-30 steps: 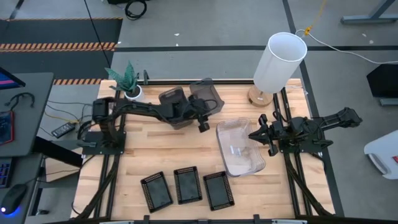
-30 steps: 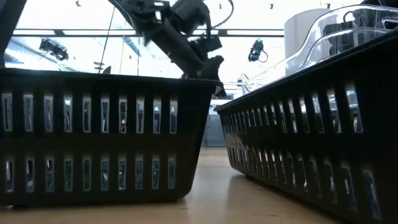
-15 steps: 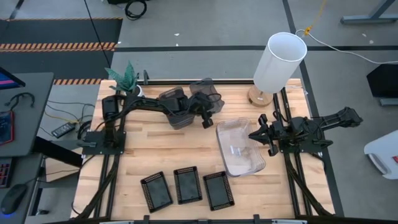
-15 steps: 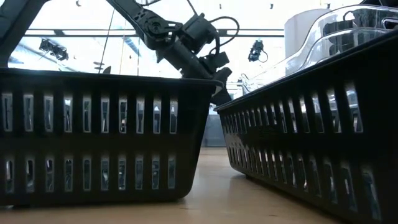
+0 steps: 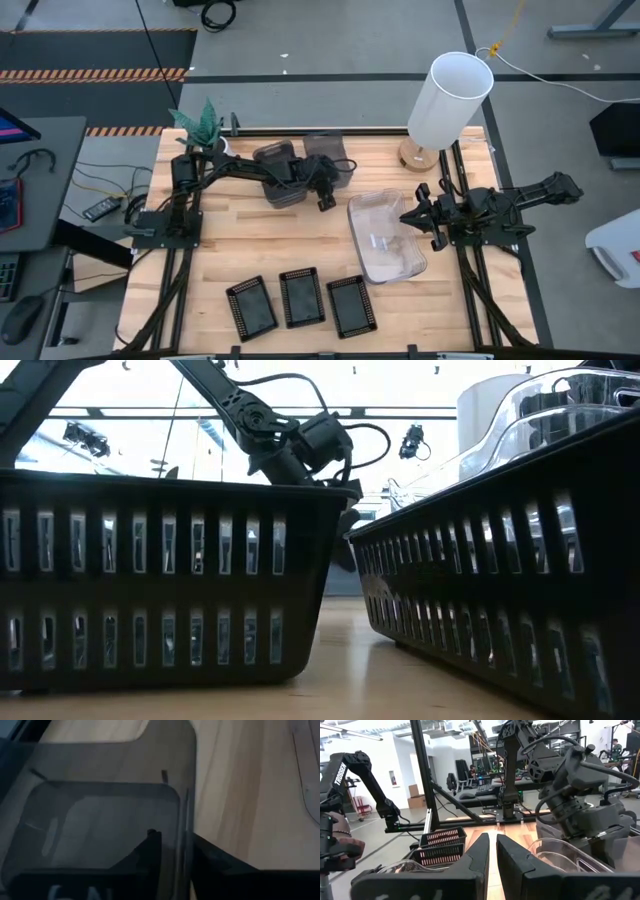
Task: Stack baskets by color
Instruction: Stack the right gray bin on the left gray bin
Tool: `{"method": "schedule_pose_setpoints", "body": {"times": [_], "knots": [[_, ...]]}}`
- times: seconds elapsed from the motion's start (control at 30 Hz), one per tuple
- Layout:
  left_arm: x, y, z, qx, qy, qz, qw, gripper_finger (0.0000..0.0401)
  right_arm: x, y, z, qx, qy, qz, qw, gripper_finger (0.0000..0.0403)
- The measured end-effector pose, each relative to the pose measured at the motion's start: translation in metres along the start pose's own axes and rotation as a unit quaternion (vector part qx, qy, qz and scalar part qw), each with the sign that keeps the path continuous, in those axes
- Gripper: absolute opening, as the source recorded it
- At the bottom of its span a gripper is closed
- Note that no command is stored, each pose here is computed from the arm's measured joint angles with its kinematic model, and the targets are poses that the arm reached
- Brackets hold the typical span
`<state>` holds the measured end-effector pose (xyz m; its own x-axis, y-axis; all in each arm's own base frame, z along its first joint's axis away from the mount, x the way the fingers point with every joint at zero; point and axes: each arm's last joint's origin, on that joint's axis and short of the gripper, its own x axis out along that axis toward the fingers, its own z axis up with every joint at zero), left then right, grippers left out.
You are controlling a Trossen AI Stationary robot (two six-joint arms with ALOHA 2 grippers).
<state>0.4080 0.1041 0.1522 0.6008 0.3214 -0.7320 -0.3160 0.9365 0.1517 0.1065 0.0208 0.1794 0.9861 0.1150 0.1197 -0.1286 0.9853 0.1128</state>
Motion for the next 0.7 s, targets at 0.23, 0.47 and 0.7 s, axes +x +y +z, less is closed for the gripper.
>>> {"method": "schedule_pose_setpoints", "body": {"times": [0.23, 0.47, 0.7], "knots": [[-0.001, -0.005, 0.0, 0.017, -0.002, -0.004, 1.0, 0.001, 0.0, 0.0, 0.0, 0.0, 0.0, 0.0, 1.0, 0.0041], [-0.03, 0.001, 0.027, 0.037, -0.028, 0.011, 0.999, 0.0005, 0.0, 0.0, 0.0, 0.0, -0.001, 0.0, 1.0, 0.0041], [-0.097, 0.015, 0.049, 0.044, -0.066, 0.027, 0.997, 0.0003, 0.0, 0.0, 0.0, 0.0, -0.001, 0.0, 1.0, 0.0041]]}}
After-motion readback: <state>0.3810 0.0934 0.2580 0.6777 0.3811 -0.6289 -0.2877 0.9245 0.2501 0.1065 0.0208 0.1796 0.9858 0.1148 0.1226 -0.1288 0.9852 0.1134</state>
